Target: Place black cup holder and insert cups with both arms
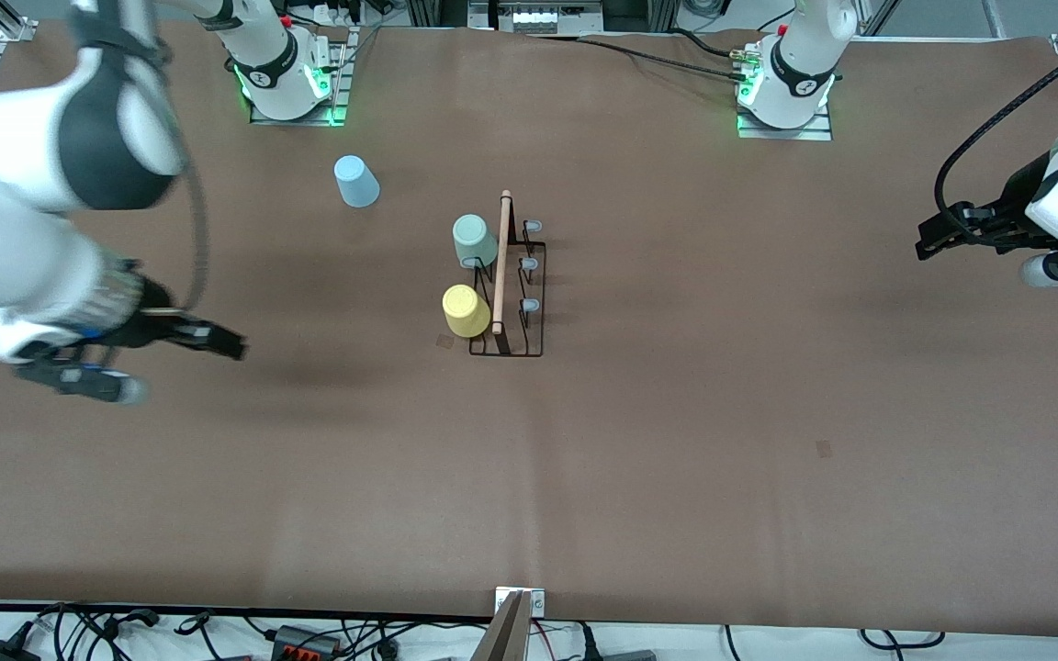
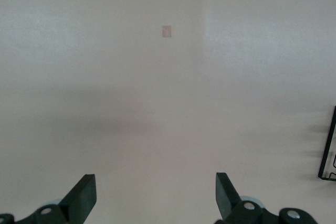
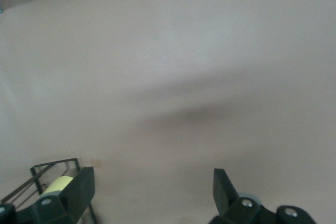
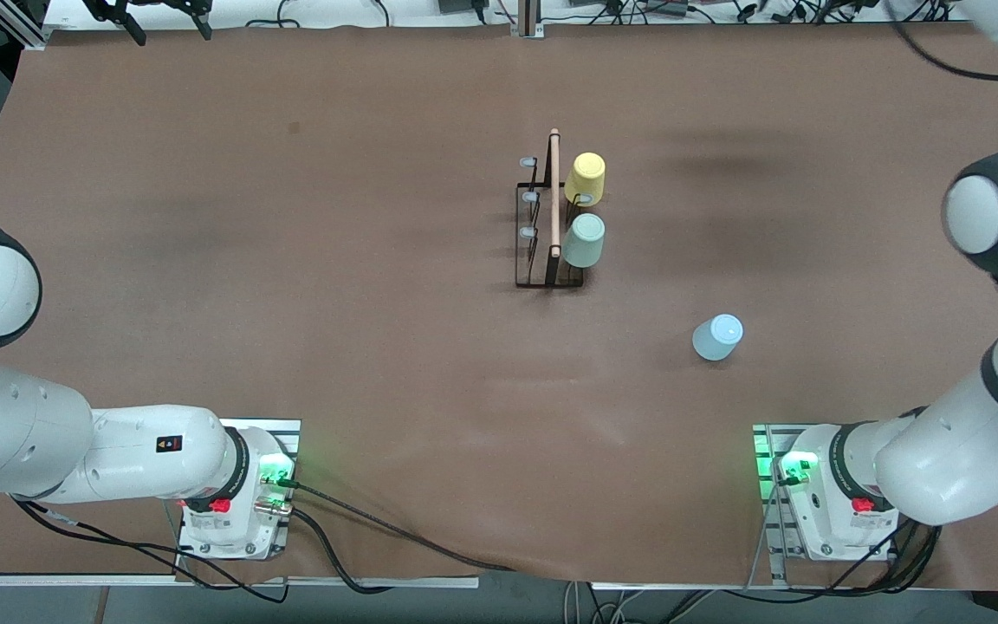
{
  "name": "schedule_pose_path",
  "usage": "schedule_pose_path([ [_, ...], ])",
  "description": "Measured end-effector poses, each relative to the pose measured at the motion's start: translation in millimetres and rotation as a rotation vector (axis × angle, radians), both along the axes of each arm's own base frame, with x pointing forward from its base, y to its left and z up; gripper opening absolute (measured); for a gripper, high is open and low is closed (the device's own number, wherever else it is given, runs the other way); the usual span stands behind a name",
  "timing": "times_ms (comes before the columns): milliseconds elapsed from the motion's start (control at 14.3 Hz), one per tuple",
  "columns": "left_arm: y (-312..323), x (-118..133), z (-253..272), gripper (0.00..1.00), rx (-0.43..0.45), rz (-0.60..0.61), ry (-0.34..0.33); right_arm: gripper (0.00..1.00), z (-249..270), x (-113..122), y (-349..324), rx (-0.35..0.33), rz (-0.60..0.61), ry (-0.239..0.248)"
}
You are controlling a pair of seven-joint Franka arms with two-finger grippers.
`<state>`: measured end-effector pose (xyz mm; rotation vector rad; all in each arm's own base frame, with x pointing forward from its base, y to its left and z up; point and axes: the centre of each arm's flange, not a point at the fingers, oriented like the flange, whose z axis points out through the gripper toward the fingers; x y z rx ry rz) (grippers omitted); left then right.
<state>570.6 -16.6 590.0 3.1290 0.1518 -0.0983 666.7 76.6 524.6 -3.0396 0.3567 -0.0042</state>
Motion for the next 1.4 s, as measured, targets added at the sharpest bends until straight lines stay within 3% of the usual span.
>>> schedule_pose_path([
  [349, 1.5, -0.2, -0.1, 1.0, 0.0, 0.0, 0.002, 1.0, 40.2, -15.8, -97.9, -0.035, 0.082, -0.037],
  [837, 2.1, -0.2, -0.2, 1.0, 0.0, -0.001, 0.002, 1.0, 53.4, -30.1, -109.0, -0.085, 0.17, -0.034],
  [1395, 3.4, -0.2, -0.2, 1.0, -0.004, 0.002, 0.002, 1.0, 39.4, -101.0, -110.0, -0.071, 0.176, -0.027],
])
